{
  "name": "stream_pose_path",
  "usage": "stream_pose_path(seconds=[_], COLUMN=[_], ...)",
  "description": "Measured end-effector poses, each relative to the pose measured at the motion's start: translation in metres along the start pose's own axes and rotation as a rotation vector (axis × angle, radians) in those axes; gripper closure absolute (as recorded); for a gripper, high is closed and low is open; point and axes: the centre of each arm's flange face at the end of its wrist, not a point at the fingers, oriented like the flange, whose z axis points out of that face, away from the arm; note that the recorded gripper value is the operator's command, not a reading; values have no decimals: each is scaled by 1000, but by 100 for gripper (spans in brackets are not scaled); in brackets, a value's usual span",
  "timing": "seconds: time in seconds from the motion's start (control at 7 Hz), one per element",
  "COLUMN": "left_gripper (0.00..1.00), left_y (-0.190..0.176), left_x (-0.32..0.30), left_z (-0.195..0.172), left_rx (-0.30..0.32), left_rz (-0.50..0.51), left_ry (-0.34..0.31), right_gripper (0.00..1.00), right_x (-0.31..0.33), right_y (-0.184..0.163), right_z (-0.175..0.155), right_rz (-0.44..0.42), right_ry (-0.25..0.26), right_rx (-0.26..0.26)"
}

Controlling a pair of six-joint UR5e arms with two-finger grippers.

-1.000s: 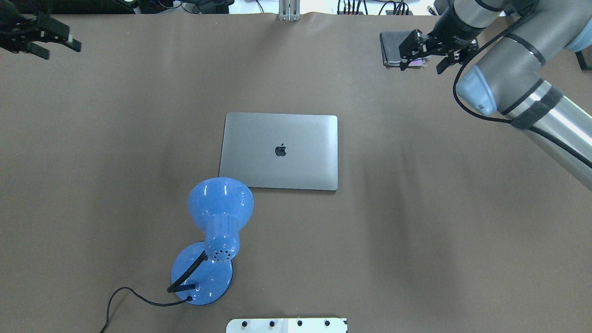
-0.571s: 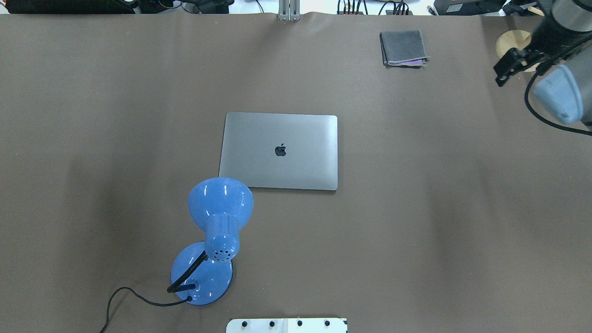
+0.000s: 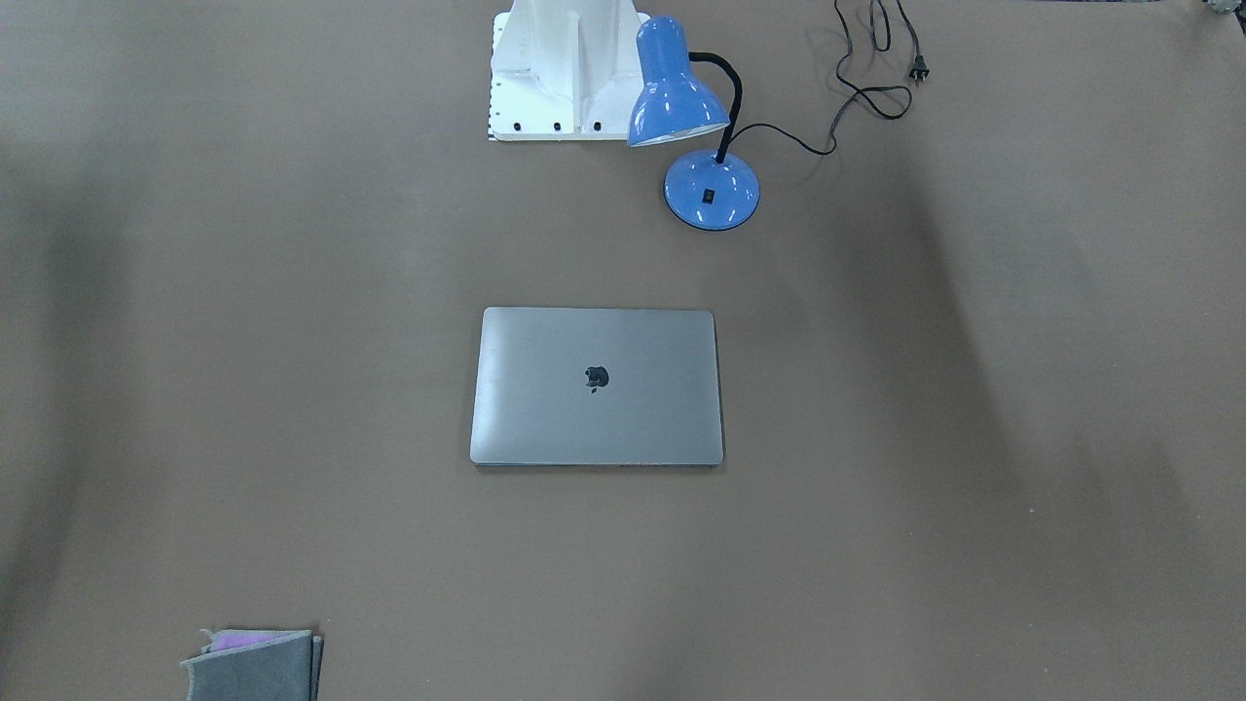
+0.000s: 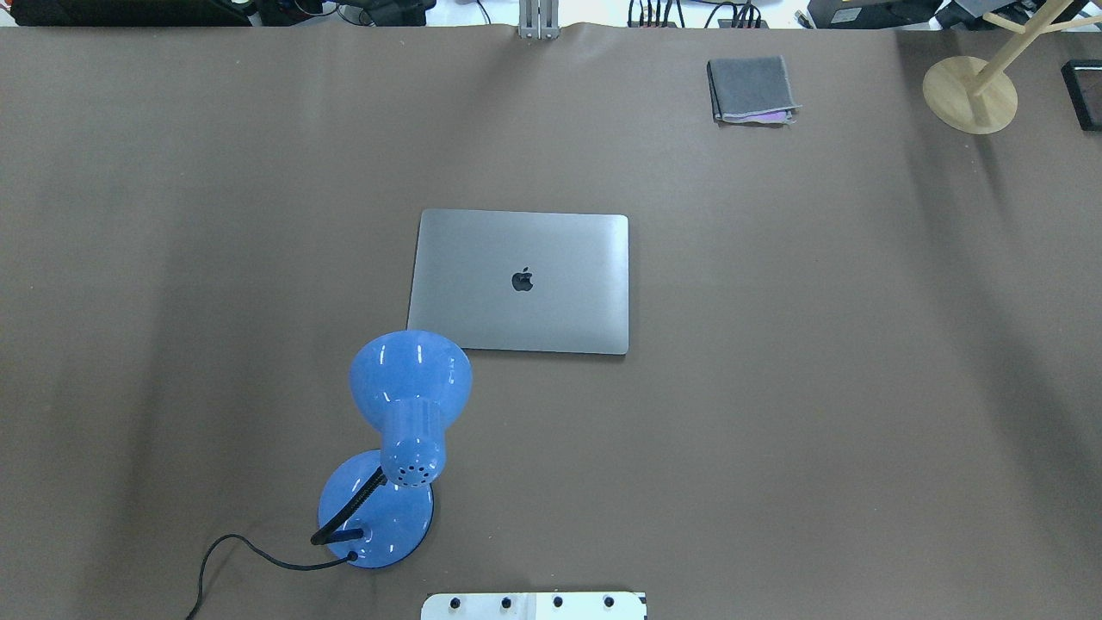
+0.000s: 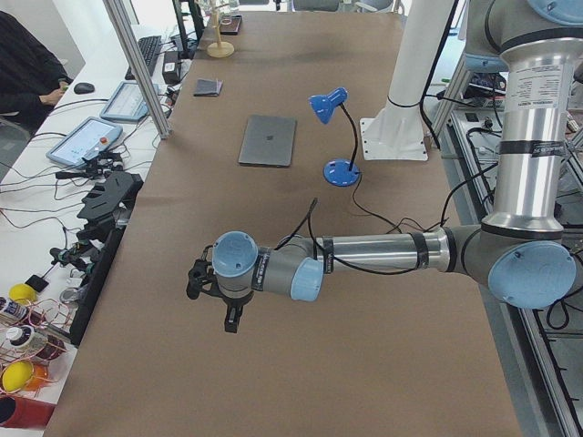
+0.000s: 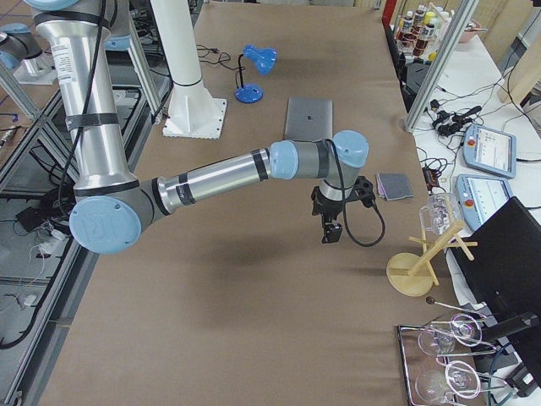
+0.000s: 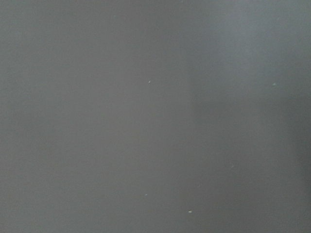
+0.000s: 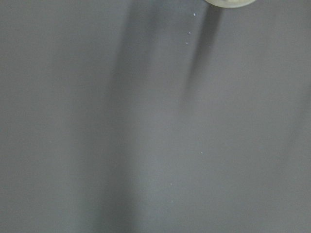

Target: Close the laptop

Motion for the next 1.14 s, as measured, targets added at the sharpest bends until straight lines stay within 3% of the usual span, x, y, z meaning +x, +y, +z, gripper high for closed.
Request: stream_pose_path(seconds=[0.43, 0.71, 1.14], left_gripper=[2, 2, 2], left_y=[-11, -24, -14], left_x=[-12, 5, 20], left_z=[-24, -31, -40], left_rx=[1, 17, 42], left_rz=[-78, -121, -99], left_ry=[-41, -48, -47], right_gripper=[0, 0, 0], right_x=[49, 59, 61], right_y=[53, 62, 61], right_z=[18, 14, 12], right_rz=[95, 128, 135], right_ry=[-16, -16, -14], right_rx=[-29, -20, -17])
